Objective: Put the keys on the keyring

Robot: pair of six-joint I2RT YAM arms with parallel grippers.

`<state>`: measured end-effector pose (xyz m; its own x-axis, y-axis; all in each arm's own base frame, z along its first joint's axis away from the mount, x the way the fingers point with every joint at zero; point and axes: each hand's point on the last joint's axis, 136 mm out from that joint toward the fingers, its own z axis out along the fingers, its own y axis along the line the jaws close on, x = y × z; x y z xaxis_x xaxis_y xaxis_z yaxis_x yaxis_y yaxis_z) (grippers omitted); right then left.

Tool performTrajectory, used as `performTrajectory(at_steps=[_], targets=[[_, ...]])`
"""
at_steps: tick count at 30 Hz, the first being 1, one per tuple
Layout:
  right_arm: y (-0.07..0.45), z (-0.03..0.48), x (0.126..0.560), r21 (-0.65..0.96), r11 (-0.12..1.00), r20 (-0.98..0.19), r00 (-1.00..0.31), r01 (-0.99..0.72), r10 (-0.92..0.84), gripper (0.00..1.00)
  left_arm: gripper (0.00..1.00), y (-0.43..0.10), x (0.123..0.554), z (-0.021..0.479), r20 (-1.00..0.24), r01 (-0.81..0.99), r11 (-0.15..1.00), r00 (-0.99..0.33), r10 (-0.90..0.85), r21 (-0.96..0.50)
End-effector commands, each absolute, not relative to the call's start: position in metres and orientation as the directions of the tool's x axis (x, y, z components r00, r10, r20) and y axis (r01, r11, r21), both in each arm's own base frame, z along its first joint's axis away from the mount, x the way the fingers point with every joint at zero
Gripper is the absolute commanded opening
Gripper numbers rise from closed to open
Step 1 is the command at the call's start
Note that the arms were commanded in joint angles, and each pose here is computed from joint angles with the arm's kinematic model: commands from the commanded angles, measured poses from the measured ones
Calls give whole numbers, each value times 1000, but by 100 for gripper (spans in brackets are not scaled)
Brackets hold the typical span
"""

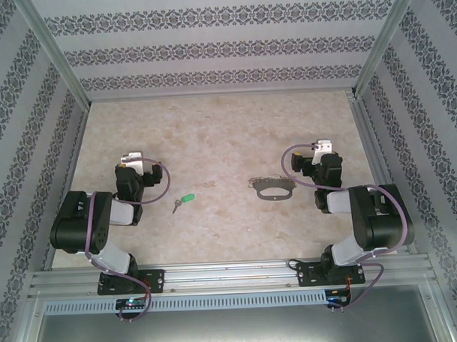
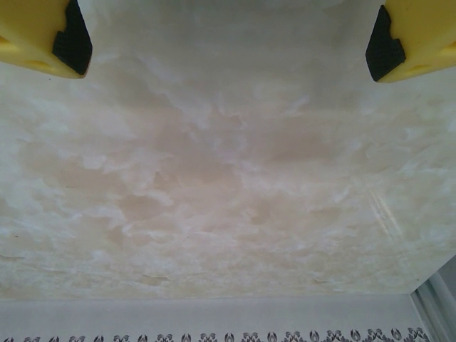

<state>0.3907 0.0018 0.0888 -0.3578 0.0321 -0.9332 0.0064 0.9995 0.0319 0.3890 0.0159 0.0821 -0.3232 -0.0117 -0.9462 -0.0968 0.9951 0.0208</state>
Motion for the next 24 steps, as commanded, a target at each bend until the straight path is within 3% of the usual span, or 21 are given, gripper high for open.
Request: performTrajectory(at_steps=[1,12,16,19,24], targets=[[4,105,398,37,999,-948,-317,-10,32,98,100,26,389,92,-959,-144,990,-280,-39,2],[-13,145,395,34,995,-935,-349,91,64,98,100,30,367,119,-984,-190,982,-176,-27,8],[-19,178,395,132,981,-935,-311,146,172,98,100,32,363,139,-983,-201,980,-179,-28,9],[-32,192,390,262,934,-899,-291,242,327,98,100,37,355,162,-992,-234,972,-110,-58,-31],[-26,209,393,441,878,-824,-304,187,479,98,100,30,346,187,-984,-203,970,-92,-154,-133]])
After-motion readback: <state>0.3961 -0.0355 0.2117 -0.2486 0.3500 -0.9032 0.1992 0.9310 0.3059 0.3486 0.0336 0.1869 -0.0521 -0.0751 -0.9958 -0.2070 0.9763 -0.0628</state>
